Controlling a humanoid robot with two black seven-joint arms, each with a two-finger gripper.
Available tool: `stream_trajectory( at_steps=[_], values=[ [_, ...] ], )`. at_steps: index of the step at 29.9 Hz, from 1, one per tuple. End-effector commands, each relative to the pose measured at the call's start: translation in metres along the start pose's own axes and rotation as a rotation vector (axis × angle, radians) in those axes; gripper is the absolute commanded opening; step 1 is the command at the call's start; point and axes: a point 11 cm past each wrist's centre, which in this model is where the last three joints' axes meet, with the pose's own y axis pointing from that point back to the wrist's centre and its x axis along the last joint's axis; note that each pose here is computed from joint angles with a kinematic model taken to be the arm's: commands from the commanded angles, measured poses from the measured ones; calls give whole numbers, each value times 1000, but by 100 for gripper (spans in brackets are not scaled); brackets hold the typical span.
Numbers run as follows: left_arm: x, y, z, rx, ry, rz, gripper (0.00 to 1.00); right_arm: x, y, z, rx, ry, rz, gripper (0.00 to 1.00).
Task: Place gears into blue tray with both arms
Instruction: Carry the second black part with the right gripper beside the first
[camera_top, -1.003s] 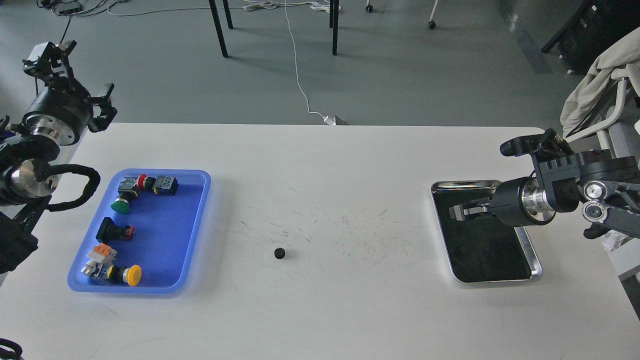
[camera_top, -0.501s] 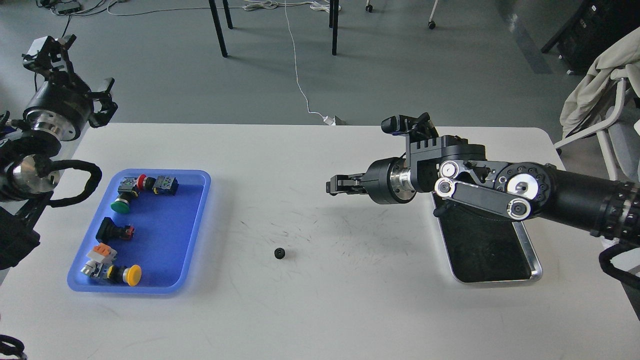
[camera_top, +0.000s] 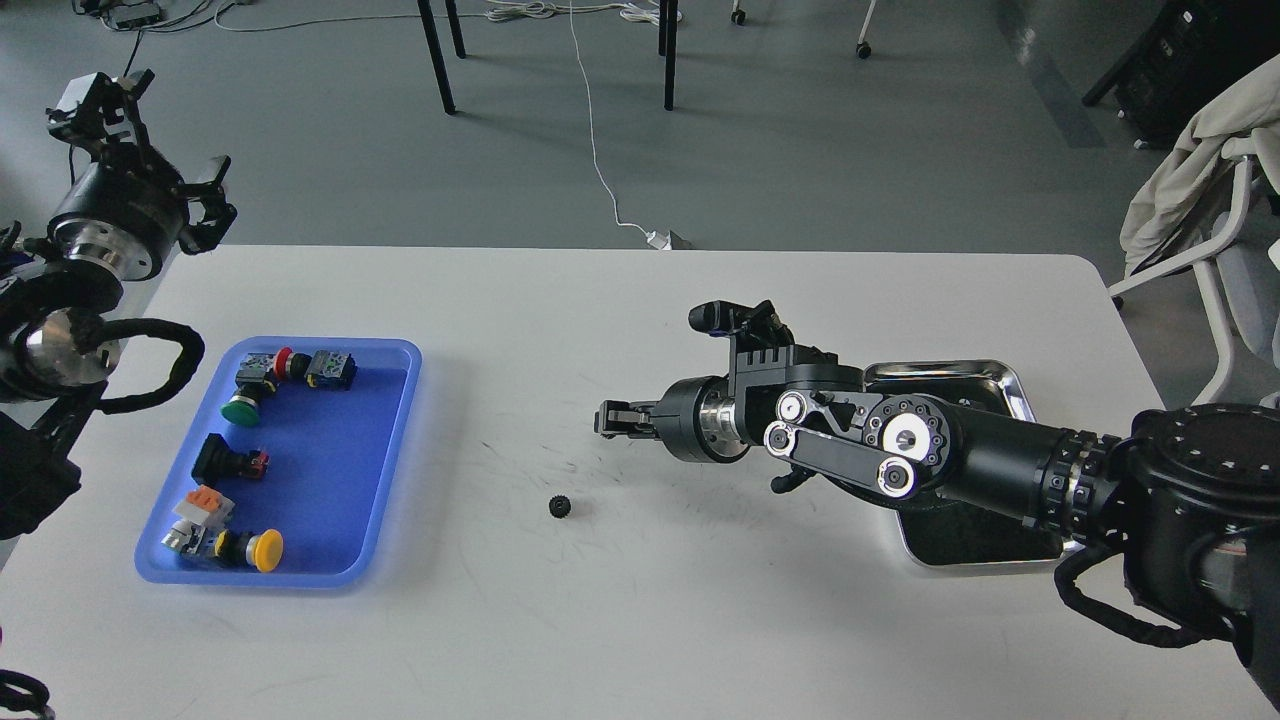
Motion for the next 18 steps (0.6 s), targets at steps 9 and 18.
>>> stream_trajectory(
  at_steps=[9,18],
  values=[
    [1,0,1,0,-2,2,98,-13,-5,8,14,-69,42,4],
    [1,0,1,0,-3,0,98,-18,-5,-1,46,-103,29,33]
  ],
)
